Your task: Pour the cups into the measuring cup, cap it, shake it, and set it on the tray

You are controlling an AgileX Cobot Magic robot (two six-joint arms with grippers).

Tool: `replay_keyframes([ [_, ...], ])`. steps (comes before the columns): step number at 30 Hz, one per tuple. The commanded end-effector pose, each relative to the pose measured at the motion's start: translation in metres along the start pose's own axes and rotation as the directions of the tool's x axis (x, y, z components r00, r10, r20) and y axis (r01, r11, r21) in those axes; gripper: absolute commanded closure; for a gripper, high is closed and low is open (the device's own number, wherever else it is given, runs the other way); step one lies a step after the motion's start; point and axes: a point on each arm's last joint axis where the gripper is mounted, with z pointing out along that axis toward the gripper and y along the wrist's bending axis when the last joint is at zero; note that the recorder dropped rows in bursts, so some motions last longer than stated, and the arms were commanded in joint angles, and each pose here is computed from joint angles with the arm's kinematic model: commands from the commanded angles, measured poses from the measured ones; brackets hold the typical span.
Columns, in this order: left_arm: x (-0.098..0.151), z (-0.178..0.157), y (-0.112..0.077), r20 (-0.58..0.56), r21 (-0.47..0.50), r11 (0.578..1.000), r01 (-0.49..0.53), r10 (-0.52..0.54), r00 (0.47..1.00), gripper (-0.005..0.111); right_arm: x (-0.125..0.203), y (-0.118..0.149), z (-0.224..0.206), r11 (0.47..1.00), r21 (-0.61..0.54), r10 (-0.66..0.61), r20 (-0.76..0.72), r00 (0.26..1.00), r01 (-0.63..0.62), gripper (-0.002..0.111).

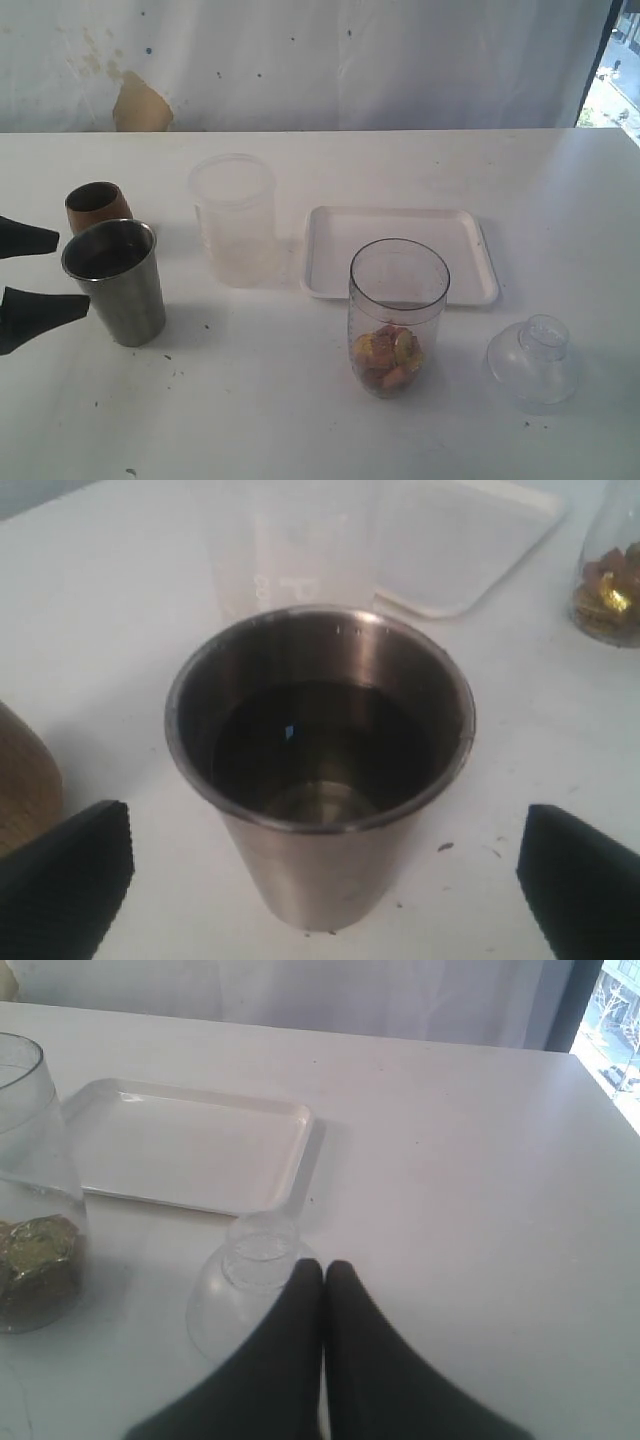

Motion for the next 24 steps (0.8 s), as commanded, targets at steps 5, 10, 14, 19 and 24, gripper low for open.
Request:
replay_keyframes([
  [5, 0.01, 0.0, 0.0, -0.089, -0.043, 0.999, 0.012, -0.016, 0.996, 0.002, 0.001, 0.0, 0.0, 1.0, 0.002, 0.0, 0.008, 1.0, 0.0, 0.108],
  [10, 0.026, 0.011, 0.0, -0.024, -0.035, 0.997, 0.066, -0.067, 0.997, 0.002, 0.001, 0.0, 0.0, 1.0, 0.002, 0.0, 0.008, 1.0, 0.0, 0.108],
  [14, 0.027, 0.019, 0.001, 0.103, -0.002, 0.997, 0.071, -0.07, 0.992, 0.002, 0.001, 0.0, 0.0, 1.0, 0.002, 0.0, 0.008, 1.0, 0.0, 0.108],
  [19, 0.041, 0.026, 0.004, 0.099, -0.014, 0.996, 0.085, -0.083, 0.992, 0.002, 0.001, 0.0, 0.0, 1.0, 0.002, 0.0, 0.008, 1.0, 0.0, 0.108],
  [24, 0.049, 0.033, 0.008, 0.165, -0.037, 0.998, 0.043, -0.037, 0.986, 0.002, 0.001, 0.0, 0.0, 1.0, 0.002, 0.0, 0.008, 1.0, 0.0, 0.108],
])
